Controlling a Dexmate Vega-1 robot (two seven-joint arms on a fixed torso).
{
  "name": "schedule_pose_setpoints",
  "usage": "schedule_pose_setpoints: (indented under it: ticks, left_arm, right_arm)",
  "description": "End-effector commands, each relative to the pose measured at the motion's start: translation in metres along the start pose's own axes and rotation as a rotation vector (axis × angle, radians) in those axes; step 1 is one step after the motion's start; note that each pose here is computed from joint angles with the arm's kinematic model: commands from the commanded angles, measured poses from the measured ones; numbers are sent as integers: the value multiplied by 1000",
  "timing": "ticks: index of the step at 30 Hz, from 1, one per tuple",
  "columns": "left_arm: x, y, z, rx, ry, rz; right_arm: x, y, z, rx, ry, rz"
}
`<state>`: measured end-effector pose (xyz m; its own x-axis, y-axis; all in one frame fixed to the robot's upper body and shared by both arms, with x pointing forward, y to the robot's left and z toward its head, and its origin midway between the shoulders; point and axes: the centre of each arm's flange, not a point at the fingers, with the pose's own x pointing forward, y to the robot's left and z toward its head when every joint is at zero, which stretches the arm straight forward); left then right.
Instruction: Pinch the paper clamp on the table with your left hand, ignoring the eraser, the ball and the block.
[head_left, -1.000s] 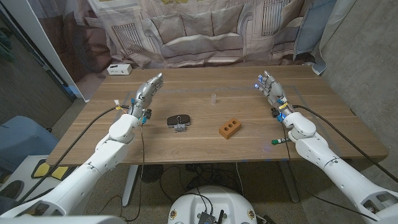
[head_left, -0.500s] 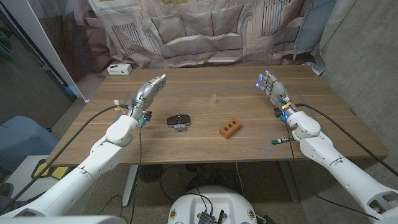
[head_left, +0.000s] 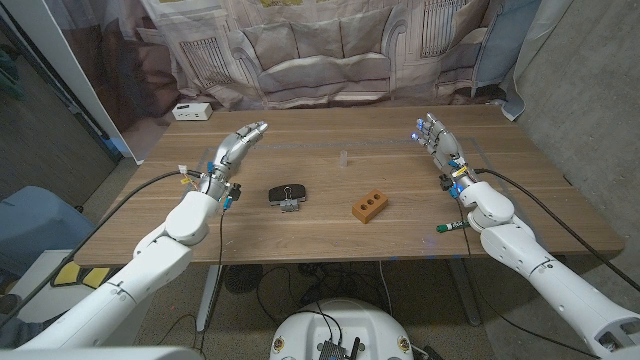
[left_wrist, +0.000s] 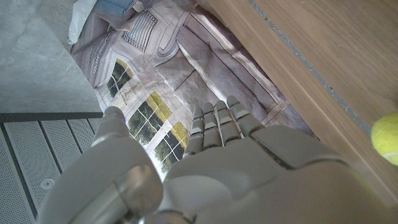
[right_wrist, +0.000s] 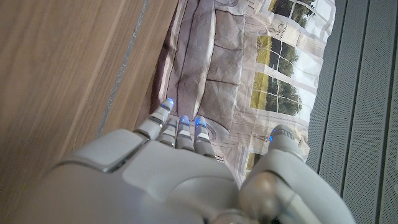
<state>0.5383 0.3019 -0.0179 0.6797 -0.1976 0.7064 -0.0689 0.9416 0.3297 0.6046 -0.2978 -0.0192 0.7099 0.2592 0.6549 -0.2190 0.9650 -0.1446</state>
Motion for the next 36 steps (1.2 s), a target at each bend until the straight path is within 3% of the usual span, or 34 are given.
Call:
schedule_pose_setpoints:
  ticks: [1,9,22,36]
  left_arm:
    - [-17,-2,10,88,-24,21]
    - [-25,0,21,225,18,23]
    - [-35,5,33,341,41,49]
    - [-31,3,41,463,66,46]
  right_arm:
    - [-5,12,5,-4,-11,-6]
    - [-9,19,6,2,-19,-14]
    - [-15,26,4,-1,-21,-19]
    - [-21,29,8,-7,-25,-42]
